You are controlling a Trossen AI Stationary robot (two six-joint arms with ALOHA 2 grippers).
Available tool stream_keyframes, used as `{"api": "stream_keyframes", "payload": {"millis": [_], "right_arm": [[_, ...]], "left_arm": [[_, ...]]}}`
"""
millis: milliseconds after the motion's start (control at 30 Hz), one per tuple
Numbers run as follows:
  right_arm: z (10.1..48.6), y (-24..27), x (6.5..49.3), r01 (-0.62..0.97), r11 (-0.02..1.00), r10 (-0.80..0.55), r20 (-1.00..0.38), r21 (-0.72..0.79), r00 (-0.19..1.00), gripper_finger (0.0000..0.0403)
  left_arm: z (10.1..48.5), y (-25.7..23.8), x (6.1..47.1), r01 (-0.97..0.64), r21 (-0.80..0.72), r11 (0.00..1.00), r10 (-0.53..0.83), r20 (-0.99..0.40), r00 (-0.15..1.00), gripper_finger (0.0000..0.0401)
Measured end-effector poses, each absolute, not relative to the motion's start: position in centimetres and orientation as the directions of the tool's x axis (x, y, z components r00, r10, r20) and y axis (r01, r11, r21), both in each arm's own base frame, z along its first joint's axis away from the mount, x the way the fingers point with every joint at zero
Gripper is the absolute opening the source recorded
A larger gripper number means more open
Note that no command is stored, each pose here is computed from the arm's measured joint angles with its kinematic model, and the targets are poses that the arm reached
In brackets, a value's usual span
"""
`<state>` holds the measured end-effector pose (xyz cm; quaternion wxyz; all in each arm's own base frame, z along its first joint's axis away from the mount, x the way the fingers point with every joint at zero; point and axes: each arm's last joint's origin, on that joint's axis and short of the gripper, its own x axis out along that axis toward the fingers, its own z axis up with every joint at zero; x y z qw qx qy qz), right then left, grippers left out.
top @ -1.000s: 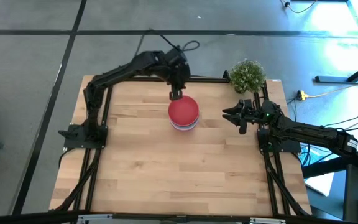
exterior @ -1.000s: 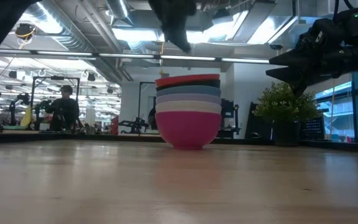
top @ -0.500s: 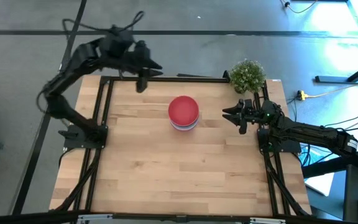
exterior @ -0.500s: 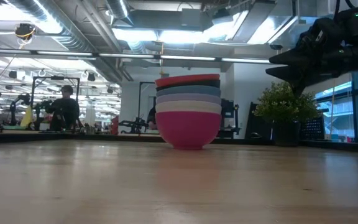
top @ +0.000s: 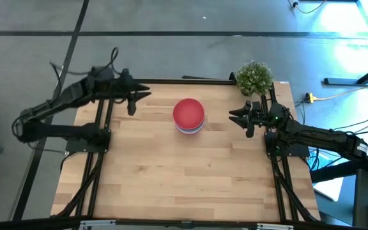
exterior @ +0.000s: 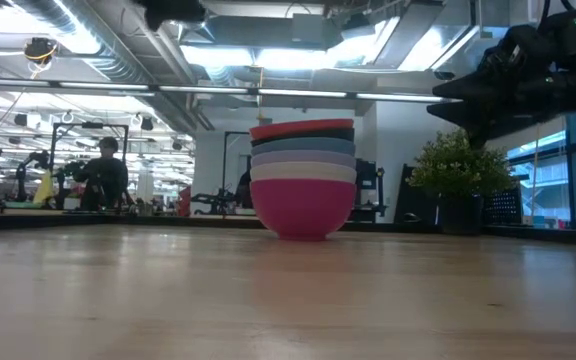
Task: Nest bowls inside each other
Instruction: Return to Home Position
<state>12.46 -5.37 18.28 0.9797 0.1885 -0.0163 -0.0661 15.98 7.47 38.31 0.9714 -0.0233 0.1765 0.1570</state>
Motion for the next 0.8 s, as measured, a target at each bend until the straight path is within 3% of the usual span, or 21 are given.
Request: {"api": "stream_keyframes", "payload": {"millis": [500,800], "right_arm": [[18.3,-5.6,12.4,0.183,0.924,-0.196,0.006,0.335,0.981,0.0169],[18.2,-5.7,12.4,0.216,0.904,-0.230,-0.005,0.368,0.973,0.0169]], "left_arm": [[25.1,5.7,12.1,-0.411,-0.131,0.902,0.357,-0.307,0.882,0.0094],[21.1,5.4,11.0,-0.423,-0.143,0.895,0.375,-0.274,0.886,0.0094]]}}
